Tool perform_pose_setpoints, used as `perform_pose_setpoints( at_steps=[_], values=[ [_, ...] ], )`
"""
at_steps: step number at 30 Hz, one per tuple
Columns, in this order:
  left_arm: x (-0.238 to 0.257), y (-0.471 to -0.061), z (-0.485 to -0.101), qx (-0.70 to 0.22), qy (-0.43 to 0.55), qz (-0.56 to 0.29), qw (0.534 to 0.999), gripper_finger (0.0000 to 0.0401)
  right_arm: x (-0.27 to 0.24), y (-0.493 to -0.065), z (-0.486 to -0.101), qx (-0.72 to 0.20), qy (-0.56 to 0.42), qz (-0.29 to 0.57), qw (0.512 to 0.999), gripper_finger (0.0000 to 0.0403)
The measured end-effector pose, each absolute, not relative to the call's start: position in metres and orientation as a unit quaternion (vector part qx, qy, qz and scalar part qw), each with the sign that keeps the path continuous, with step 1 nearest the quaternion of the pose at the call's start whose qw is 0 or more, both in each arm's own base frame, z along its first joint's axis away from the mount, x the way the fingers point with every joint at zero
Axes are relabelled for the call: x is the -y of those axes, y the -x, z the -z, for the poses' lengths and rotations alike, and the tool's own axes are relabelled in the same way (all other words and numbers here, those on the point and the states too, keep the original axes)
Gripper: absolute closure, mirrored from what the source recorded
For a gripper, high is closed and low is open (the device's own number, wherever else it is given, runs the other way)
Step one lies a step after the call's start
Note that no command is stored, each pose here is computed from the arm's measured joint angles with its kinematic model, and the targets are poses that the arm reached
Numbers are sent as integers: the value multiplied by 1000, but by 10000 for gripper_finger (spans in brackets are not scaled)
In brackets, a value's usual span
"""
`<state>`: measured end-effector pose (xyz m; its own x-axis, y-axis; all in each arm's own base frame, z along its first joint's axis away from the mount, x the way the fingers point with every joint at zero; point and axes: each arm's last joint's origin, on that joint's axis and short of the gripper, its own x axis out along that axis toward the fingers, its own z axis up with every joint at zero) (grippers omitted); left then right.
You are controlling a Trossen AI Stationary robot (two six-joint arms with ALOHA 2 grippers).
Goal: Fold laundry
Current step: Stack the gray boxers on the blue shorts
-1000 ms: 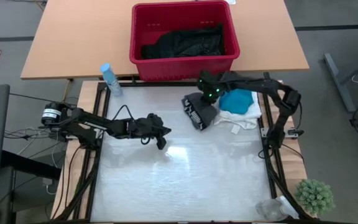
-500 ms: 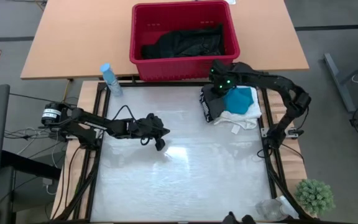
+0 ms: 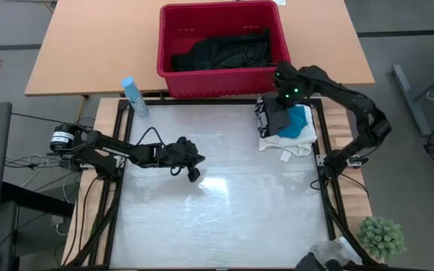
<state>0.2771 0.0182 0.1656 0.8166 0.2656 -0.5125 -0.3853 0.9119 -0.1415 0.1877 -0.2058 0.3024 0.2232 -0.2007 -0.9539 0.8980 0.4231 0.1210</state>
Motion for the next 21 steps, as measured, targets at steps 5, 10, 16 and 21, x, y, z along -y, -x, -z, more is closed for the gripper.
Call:
perform_pose_setpoints(
  at_steps=[5,10,16,21],
  values=[
    [-18,-277,-166,-248,120,-173,946,401,204,-176,-302,-510,-355,418,663,377],
    [-18,-277,-166,-247,120,-173,946,401,207,-166,-297,-538,-350,442,627,377],
    [-18,-277,-166,-246,124,-174,945,401,210,-156,-287,-552,-356,453,604,377],
    [-18,-277,-166,-246,125,-174,945,401,206,-147,-263,-585,-366,447,569,377]
  ],
)
